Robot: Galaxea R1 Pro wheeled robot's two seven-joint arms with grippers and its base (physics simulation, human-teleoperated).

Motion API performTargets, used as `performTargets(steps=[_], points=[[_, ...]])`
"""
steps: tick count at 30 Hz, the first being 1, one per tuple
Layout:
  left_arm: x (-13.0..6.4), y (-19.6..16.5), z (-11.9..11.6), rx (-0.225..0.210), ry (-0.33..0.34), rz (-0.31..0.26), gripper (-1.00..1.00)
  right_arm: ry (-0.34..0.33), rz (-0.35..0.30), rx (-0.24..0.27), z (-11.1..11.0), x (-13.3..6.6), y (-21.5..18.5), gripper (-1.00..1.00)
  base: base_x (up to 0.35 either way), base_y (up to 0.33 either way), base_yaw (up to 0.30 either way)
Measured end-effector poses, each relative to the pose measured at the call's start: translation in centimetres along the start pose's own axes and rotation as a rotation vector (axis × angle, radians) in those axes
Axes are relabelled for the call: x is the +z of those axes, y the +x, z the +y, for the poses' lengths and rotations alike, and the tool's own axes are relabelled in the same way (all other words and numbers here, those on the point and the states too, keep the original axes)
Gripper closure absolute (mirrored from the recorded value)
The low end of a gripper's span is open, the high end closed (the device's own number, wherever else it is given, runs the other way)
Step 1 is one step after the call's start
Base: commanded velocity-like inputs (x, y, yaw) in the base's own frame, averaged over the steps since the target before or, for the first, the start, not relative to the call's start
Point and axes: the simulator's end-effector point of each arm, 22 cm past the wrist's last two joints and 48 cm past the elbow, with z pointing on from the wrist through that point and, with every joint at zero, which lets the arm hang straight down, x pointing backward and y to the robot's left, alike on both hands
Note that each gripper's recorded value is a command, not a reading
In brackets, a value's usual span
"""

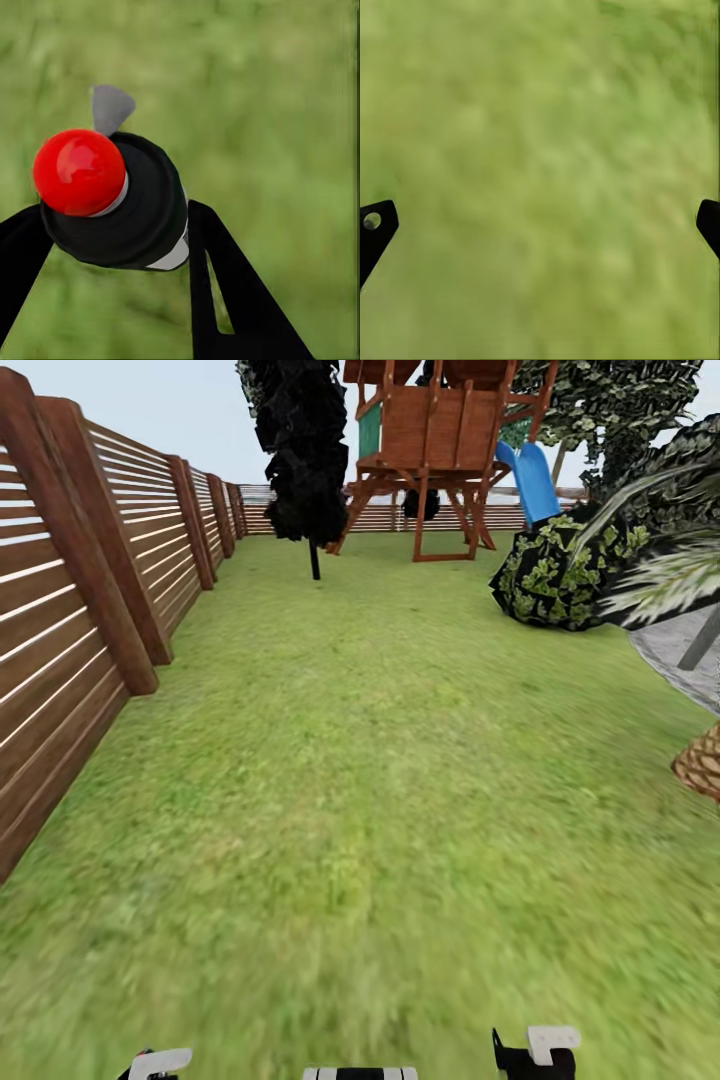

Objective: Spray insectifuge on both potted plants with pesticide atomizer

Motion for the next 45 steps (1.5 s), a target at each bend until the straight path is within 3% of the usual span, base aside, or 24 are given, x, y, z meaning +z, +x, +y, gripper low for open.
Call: performTargets(steps=[37,45], points=[[0.01,-0.04,0.04,0.0,-0.001,-0.001,1.0,0.0,-0.001,0.001,0.04,0.02,-0.06,-1.0,0.334,0.0,-0.001],[0.0,-0.13,0.07,-0.001,-0.002,-0.003,1.0,0.001,-0.002,0.002,-0.01,0.0,-0.12,-1.0,0.335,0.0,-0.173]])
